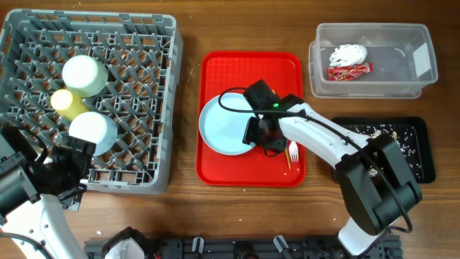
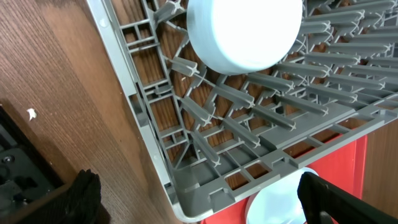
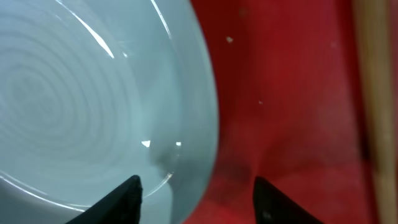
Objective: Sort waste into correct bins and load items into the dishwasher rack
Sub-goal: 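Reach the right gripper to the light blue plate rim and grasp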
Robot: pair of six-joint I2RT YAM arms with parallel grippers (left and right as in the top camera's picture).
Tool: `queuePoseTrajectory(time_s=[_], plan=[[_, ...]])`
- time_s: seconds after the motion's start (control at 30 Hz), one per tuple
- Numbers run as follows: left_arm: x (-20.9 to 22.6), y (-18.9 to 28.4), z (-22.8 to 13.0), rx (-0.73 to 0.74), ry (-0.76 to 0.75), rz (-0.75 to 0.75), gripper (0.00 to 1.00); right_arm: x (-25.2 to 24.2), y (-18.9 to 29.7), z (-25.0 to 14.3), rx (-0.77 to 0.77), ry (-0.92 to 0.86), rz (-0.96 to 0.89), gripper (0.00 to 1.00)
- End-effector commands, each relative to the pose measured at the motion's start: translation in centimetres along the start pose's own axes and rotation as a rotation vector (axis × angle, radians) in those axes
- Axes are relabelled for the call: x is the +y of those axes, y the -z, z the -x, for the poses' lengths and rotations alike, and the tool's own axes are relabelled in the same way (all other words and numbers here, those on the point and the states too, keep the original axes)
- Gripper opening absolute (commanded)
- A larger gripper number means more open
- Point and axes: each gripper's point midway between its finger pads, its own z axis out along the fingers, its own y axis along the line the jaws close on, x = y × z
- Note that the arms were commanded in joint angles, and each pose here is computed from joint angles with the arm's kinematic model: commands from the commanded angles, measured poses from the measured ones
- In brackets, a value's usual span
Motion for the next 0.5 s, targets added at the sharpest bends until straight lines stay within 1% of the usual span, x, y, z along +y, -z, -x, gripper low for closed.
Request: queuePoseTrajectory(time_s=[0.0, 0.1, 0.17, 0.2, 0.3, 0.37, 0.47], plan=[[-0.1, 0.4, 0.2, -0.014, -0.014, -0.007, 1.00, 0.7, -0.7, 0.0, 0.009, -0.010, 0.041, 0.47], [0.0, 0.4, 0.1, -0.011, -0.014, -0.005, 1.00, 1.1, -0.7, 0.4, -0.009, -0.017, 0.057, 0.26], [0.0, 0.4, 0.0, -0.007, -0.013, -0.002, 1.00, 1.2, -0.7, 0.5, -0.014, -0.033, 0.058, 0.07], [0.1, 0.4, 0.0, -0.005, -0.012, 0.000, 1.00, 1.3, -0.7, 0.6, -0.018, -0.032, 0.063, 0.04], [0.1, 0.4, 0.0, -0.005, -0.012, 0.000, 1.00, 1.8, -0.3, 1.0, -0.031, -0.028, 0.078, 0.05], [0.1, 0.4, 0.0, -0.005, -0.012, 0.000, 1.00, 2.5, 0.6, 1.6, -0.046, -0.022, 0.093, 0.04], [0.1, 0.4, 0.0, -0.005, -0.012, 0.000, 1.00, 4.4, 3.0, 2.7, -0.093, 0.040, 0.154, 0.04]])
